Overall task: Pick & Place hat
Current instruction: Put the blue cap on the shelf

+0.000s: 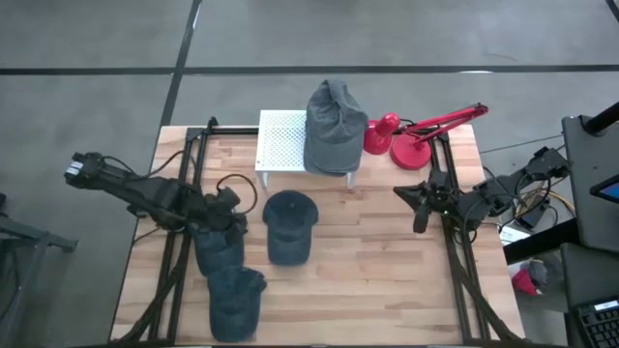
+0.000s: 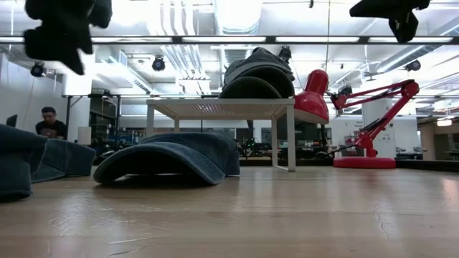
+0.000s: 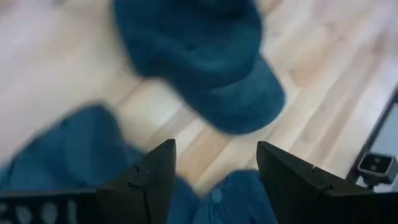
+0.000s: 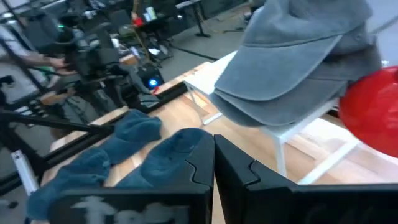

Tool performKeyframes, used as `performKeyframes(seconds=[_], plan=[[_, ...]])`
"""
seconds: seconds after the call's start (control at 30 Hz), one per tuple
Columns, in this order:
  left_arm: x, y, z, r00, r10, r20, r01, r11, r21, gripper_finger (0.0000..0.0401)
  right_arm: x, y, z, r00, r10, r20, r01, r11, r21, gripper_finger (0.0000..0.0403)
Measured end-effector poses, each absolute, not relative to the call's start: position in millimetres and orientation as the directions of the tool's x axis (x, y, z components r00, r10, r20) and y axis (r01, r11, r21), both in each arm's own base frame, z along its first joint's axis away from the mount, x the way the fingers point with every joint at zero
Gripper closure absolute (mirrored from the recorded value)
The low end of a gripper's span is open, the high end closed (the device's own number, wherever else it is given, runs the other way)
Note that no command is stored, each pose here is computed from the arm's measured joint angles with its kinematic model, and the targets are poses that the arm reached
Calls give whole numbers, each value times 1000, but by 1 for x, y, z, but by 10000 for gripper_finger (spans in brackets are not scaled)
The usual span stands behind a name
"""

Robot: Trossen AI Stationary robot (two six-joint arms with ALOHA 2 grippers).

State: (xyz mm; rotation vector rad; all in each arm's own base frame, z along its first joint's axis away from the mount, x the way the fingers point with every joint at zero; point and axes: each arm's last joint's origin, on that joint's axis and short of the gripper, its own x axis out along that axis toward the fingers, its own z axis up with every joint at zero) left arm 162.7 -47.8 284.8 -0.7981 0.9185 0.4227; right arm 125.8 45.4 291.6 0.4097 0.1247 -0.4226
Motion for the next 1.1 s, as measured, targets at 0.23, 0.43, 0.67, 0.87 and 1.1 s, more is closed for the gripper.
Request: performKeyframes(seconds=[0.23,0.43,0.67,0.87,1.1], plan=[[163,-49,271,484,-13,-875,-730,546,-412,185,117,41,281,920,-346,-184,390,845,366,394],[165,-50,266,475,-10,-880,-735,545,-403,185,107,35,279,924,-347,-163,383,841,383,394],[168,-50,264,472,-7,-882,-737,545,-399,185,101,32,272,911,-354,-211,408,847,342,394],[170,-51,264,477,-7,-879,-735,545,-403,185,101,33,272,925,-308,-222,365,883,296,394],[170,-51,263,475,-5,-880,-738,543,-402,185,105,42,270,977,-48,-209,105,957,271,394]])
